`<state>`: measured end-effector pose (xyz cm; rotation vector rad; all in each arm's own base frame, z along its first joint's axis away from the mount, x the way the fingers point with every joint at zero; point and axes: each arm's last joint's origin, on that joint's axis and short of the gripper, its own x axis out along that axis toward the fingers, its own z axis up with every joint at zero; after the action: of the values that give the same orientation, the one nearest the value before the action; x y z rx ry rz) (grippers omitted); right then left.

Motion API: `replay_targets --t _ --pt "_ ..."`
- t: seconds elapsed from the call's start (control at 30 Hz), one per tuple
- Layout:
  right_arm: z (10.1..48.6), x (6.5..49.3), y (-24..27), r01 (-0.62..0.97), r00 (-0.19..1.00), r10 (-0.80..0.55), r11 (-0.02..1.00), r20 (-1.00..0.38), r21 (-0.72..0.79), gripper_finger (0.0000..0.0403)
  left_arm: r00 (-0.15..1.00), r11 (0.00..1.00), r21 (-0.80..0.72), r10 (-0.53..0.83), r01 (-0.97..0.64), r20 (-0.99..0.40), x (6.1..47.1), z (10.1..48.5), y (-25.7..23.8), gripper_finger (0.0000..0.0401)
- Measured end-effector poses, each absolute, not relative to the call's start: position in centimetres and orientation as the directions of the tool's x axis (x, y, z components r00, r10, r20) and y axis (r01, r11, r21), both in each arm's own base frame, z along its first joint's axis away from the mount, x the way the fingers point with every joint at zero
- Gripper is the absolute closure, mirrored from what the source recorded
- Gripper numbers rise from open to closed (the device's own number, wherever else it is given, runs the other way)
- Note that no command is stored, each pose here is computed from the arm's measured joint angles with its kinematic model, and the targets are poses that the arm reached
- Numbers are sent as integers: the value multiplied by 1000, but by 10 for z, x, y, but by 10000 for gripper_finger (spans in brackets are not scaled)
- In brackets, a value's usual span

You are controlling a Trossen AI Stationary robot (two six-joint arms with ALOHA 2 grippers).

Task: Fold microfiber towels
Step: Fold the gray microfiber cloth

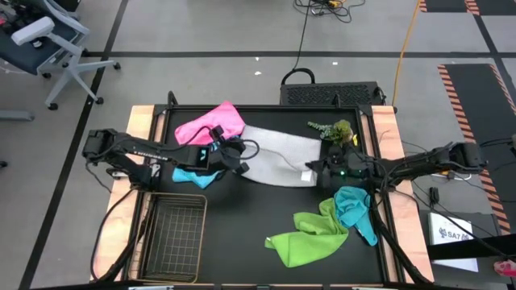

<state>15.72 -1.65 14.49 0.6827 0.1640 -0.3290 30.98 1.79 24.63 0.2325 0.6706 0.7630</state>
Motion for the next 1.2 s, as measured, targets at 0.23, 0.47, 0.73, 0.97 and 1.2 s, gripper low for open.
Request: replay_targets --t 0.23,0.47,0.73,0.97,1.2 --pt "151 162 -35 557 812 -329 685 -483 470 403 523 702 421 710 -574 -471 311 249 44 401" --pt "171 165 -47 667 708 -415 659 -571 349 403 516 708 393 701 -586 -492 308 250 70 401" --pt "170 162 -49 695 674 -419 638 -608 332 403 511 725 353 676 -591 -531 309 240 95 401" --pt "166 158 -50 736 625 -442 608 -643 297 403 521 732 381 674 -564 -523 329 212 113 401" --pt "166 157 -52 746 605 -478 619 -637 245 403 451 695 417 707 -586 -545 331 192 126 400"
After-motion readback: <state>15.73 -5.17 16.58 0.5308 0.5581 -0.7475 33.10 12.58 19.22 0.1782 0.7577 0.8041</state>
